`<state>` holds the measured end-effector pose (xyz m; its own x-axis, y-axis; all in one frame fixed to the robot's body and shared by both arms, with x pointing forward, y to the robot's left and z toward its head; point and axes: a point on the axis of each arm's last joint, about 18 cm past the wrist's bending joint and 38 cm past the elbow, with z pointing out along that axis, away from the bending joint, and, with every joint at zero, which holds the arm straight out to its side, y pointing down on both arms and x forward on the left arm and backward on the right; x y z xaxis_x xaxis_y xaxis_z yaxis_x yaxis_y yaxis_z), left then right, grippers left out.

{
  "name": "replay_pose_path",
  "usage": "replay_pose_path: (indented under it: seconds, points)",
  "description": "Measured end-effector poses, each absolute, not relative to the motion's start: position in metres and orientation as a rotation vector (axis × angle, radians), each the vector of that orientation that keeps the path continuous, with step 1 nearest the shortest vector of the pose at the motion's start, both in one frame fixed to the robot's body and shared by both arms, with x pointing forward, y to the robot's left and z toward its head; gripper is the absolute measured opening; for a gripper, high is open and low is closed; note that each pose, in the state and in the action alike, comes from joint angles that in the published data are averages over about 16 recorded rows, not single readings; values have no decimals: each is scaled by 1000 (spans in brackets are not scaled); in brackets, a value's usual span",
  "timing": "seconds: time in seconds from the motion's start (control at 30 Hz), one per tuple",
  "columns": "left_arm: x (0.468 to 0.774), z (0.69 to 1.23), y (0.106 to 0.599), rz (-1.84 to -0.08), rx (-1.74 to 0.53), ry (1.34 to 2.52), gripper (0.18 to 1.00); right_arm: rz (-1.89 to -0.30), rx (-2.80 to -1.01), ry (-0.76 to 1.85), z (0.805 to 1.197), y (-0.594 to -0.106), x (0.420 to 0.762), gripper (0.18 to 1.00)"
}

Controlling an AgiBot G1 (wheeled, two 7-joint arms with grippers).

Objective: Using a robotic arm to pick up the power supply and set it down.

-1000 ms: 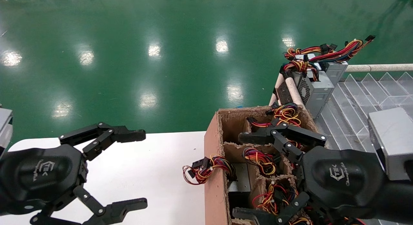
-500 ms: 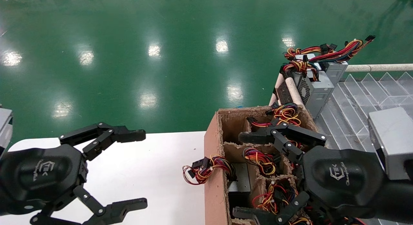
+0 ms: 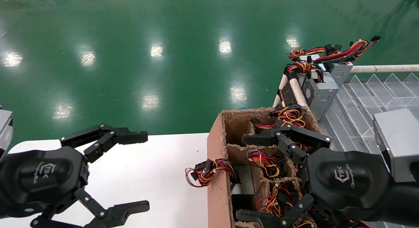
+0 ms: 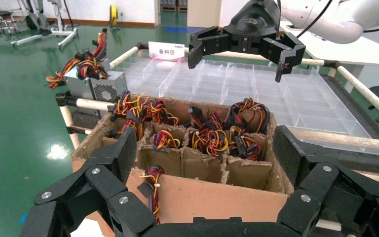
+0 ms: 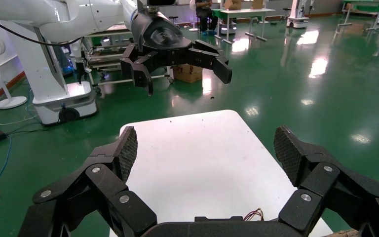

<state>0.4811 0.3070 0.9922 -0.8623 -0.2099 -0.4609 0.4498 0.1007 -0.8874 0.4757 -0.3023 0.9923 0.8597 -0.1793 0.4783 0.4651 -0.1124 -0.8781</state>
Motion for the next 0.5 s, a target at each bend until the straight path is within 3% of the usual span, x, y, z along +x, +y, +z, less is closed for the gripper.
replay_pose_path:
  seconds: [0.5]
  points:
    - [481, 992, 307, -1813, 234, 1906, 1001, -554, -1595, -230, 992, -302, 476, 1000]
